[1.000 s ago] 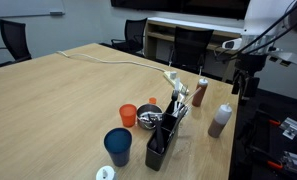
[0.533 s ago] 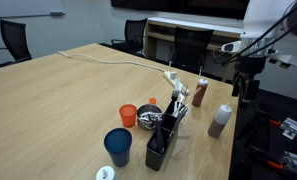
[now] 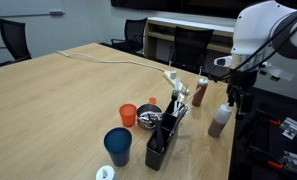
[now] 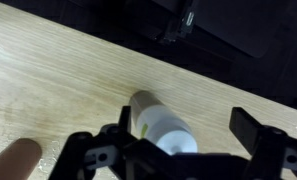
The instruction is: Move the sauce bottle on the left to the left
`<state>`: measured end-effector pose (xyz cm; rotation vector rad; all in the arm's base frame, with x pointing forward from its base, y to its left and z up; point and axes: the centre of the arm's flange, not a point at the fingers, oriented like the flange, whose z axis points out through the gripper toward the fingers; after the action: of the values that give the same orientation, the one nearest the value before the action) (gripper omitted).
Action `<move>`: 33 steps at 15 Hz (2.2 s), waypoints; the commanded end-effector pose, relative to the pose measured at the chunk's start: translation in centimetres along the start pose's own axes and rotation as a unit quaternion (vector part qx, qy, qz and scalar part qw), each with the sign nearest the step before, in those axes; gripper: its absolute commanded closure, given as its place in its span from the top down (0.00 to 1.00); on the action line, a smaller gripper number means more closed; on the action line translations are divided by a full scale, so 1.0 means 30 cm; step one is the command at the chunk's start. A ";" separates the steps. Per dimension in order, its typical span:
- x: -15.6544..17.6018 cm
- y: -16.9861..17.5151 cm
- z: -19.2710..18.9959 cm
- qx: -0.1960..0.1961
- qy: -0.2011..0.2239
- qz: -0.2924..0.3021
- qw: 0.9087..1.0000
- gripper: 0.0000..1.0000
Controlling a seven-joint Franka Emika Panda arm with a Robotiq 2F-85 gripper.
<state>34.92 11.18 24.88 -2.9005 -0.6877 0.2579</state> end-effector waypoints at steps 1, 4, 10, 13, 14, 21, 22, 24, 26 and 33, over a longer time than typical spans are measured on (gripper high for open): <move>0.073 0.026 0.034 -0.024 0.011 -0.015 1.000 1.00; 0.107 0.041 0.055 -0.041 0.021 -0.017 0.999 1.00; 0.124 0.075 0.076 -0.043 0.033 -0.012 0.998 0.72; 0.127 0.076 0.075 -0.034 0.037 -0.009 0.999 0.52; 0.128 0.074 0.074 -0.031 0.038 -0.007 0.999 0.44; 0.144 0.054 0.064 -0.027 0.037 -0.005 0.999 0.23; 0.145 0.049 0.059 -0.030 0.035 -0.007 0.999 0.23; 0.147 0.040 0.032 -0.035 0.025 -0.002 0.999 0.23; 0.155 0.033 0.000 -0.044 0.004 0.002 0.999 0.23; 0.248 -0.105 -0.111 -0.047 -0.046 -0.026 0.997 0.23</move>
<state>40.32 14.99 26.15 -2.9869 -0.7663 0.3124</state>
